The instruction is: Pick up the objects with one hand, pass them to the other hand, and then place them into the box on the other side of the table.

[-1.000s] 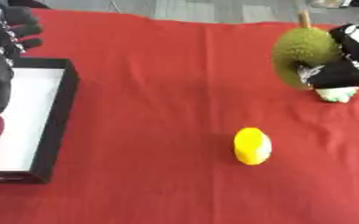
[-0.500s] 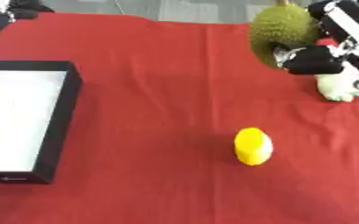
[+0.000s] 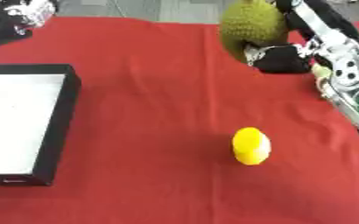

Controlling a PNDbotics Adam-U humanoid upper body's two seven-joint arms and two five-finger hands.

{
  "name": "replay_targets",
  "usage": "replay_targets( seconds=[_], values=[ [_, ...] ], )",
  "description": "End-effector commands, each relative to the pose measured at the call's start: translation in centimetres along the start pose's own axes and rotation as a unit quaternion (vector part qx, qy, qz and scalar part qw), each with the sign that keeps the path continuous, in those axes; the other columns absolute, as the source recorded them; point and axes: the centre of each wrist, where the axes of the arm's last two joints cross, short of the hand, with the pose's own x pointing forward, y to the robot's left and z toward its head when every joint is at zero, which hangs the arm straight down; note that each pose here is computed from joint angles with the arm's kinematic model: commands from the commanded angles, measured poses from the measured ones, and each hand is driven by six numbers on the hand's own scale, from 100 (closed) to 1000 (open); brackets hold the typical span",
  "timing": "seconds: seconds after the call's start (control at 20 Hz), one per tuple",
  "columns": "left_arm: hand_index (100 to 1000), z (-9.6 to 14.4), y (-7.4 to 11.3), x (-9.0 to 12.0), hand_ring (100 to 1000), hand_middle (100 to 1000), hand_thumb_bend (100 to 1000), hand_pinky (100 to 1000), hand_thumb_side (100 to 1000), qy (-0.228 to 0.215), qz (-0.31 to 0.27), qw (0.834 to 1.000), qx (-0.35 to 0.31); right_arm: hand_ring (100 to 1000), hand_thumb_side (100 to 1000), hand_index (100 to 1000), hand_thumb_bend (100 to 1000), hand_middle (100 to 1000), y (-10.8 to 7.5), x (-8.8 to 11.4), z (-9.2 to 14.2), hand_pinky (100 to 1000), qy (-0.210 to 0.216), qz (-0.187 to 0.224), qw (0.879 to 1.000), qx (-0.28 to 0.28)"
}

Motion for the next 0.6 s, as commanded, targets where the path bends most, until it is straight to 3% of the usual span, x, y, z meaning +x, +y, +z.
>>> replay_targets(
  seconds=[0.05,0.25,0.3,0.4,0.6],
  values=[
    [841,-0.1,0.5,1.2,806,751,100,796,602,0.008,-0.059,0.998,-0.036,649,100,535,100,548,-0.4,1.3,0.3,824,-0.027,0.007,1.000,-0.013],
    [853,-1.0,-0.2,2.3,817,764,100,808,524,0.015,-0.091,0.994,-0.060,652,100,535,100,550,0.0,2.1,0.3,824,-0.046,0.005,0.999,-0.011],
    [858,-1.2,-0.4,2.6,820,767,100,811,476,0.016,-0.097,0.993,-0.061,654,100,536,151,550,0.2,2.2,0.3,825,-0.050,0.005,0.999,-0.010],
    [861,-1.6,-0.7,3.2,821,769,100,810,397,0.015,-0.109,0.992,-0.056,655,100,536,100,551,0.5,2.4,0.3,826,-0.055,0.004,0.998,-0.005],
    [861,-2.3,-1.5,4.1,822,769,100,812,392,0.006,-0.119,0.992,-0.046,654,100,536,100,550,1.5,2.7,0.1,828,-0.064,0.007,0.998,0.008]
  ],
)
